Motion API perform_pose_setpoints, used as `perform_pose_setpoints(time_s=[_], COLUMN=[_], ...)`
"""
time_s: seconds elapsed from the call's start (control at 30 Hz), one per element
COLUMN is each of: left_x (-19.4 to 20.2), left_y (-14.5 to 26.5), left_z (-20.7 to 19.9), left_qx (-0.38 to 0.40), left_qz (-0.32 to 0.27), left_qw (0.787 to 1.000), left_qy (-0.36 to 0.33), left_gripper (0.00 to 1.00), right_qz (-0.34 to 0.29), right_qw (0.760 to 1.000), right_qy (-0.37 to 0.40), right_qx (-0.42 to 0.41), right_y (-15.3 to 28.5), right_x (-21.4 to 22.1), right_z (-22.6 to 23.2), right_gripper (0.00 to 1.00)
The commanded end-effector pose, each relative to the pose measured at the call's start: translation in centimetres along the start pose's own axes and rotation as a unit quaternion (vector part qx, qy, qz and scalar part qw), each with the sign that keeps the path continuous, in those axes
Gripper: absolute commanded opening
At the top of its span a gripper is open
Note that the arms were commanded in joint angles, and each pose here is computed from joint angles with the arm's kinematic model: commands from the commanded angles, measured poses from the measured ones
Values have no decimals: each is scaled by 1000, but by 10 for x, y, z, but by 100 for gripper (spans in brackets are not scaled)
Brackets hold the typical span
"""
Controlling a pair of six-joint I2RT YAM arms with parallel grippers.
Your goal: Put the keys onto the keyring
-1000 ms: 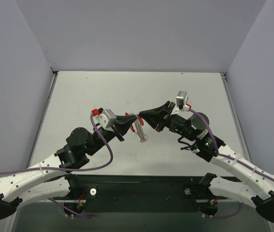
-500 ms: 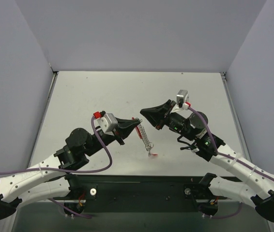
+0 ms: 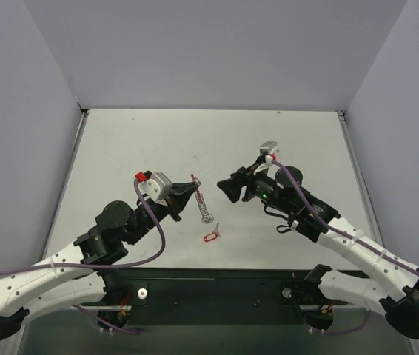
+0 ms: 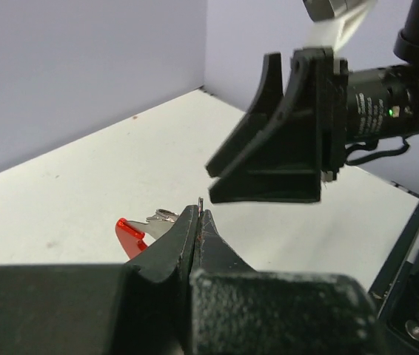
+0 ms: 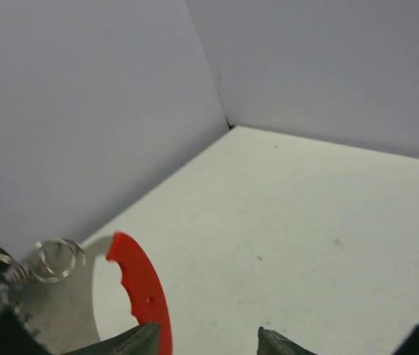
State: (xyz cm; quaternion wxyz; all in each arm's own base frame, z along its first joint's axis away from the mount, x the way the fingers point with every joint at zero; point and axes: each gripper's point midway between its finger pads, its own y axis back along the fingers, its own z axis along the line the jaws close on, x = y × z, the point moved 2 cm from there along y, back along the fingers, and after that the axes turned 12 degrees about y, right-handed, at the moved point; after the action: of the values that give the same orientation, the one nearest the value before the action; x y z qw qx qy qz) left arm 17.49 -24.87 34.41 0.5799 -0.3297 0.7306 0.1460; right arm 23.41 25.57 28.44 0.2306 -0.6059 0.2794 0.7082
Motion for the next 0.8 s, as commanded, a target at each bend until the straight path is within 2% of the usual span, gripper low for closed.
perform_pose_setpoints(time_s=[0.0,0.1,0.27,0.53,0.77], left_x=[-10,-4,12,18,24], left_y=[15,23,31,34,32], left_z=[29,41,60,73,73], left_qx=[-92,-125,-164,-172,-164], left_qz=[-17,-5,32,44,52], left_qw=[995,992,986,983,984], left_qy=[15,20,25,46,48], left_gripper=[0,0,0,0,0], right_qz=[146,220,318,366,407], right_qw=[989,974,945,923,908], right_qy=[-15,-33,-52,-51,-34], right_qx=[-19,-33,-60,-106,-97], right_y=[3,3,0,5,2], right_x=[80,119,174,214,243], right_z=[3,9,18,29,30], right_gripper=[60,67,66,55,49])
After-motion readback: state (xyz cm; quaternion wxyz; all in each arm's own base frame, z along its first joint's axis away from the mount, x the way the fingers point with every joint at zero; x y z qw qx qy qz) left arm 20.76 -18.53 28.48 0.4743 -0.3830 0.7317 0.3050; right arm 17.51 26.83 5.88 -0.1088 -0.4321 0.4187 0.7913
